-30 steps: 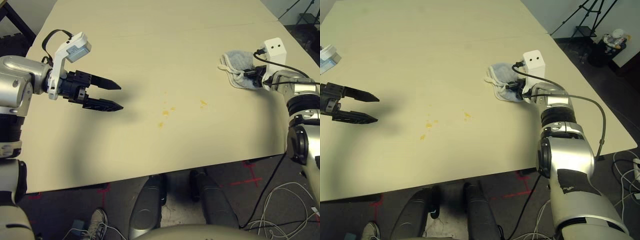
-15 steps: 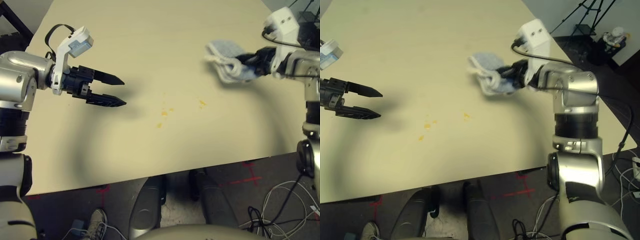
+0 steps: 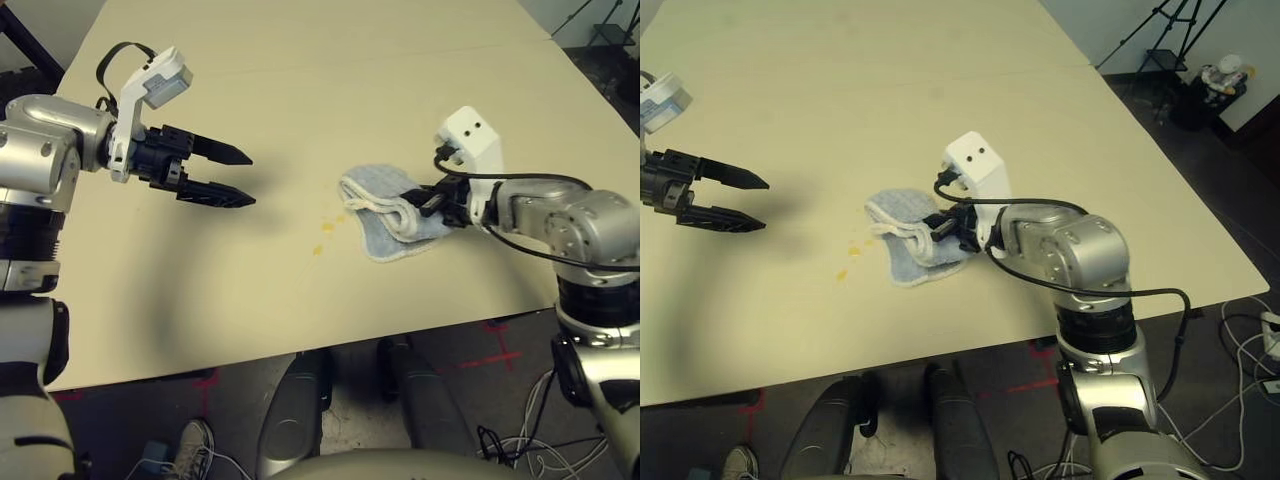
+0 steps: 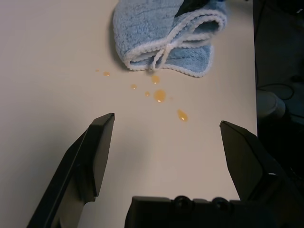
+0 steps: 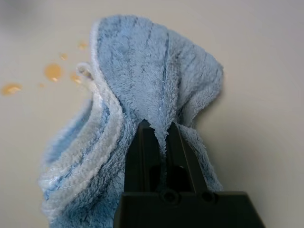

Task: Wipe the water off the table with a rag.

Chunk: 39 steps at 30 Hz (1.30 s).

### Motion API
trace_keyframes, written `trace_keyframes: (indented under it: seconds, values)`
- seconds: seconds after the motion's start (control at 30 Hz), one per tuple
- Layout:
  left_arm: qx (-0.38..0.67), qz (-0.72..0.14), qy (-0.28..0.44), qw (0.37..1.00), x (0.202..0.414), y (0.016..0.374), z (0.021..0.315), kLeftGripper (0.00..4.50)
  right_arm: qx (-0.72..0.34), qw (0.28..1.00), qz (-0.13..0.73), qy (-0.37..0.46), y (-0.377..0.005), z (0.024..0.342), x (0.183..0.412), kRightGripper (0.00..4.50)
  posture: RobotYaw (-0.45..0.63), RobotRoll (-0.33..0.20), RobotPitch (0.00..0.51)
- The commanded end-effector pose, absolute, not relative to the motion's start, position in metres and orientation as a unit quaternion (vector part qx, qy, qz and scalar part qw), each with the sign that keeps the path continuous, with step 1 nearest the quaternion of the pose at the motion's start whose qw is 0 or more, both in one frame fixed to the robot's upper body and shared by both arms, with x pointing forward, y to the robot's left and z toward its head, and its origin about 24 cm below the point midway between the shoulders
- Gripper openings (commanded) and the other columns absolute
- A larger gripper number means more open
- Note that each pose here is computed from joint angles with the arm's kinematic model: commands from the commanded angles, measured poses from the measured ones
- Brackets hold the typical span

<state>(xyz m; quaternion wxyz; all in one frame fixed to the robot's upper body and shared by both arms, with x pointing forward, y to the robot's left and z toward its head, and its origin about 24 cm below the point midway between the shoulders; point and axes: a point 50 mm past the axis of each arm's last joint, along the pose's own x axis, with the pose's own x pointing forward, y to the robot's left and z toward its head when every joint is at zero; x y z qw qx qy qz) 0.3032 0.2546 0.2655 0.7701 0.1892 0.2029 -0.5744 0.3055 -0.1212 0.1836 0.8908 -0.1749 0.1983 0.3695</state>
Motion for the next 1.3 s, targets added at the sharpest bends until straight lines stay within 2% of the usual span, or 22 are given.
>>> trace_keyframes:
  seconds: [0.03, 0.27, 0.53, 0.67, 0.8, 1.13, 1.3]
  values:
    - [0.190, -0.578, 0.207, 0.766, 0.303, 0.253, 0.266, 4.50, -0.209, 0.879, 0.381, 0.197, -0.115, 0.173, 0.307, 0.03, 0.18, 0.000, 0.272]
    - [0.190, -0.575, 0.209, 0.768, 0.301, 0.254, 0.266, 4.50, -0.202, 0.864, 0.403, 0.225, -0.108, 0.153, 0.298, 0.03, 0.20, 0.000, 0.279]
    - [0.190, -0.579, 0.208, 0.765, 0.302, 0.251, 0.266, 4.50, -0.227, 0.888, 0.330, 0.225, -0.132, 0.152, 0.322, 0.03, 0.19, 0.000, 0.281]
    - [0.190, -0.580, 0.208, 0.764, 0.303, 0.250, 0.266, 4.50, -0.199, 0.887, 0.353, 0.219, -0.128, 0.157, 0.322, 0.03, 0.18, 0.000, 0.280]
    - [0.190, -0.581, 0.207, 0.764, 0.304, 0.249, 0.266, 4.50, -0.137, 0.876, 0.400, 0.232, -0.118, 0.168, 0.315, 1.16, 0.18, 0.000, 0.280]
    - [0.190, -0.585, 0.206, 0.761, 0.306, 0.247, 0.265, 4.50, -0.134, 0.852, 0.464, 0.201, -0.096, 0.197, 0.305, 4.40, 0.17, 0.000, 0.278]
    - [0.191, -0.586, 0.205, 0.761, 0.306, 0.246, 0.265, 4.50, -0.175, 0.845, 0.460, 0.210, -0.093, 0.185, 0.308, 4.46, 0.17, 0.000, 0.278]
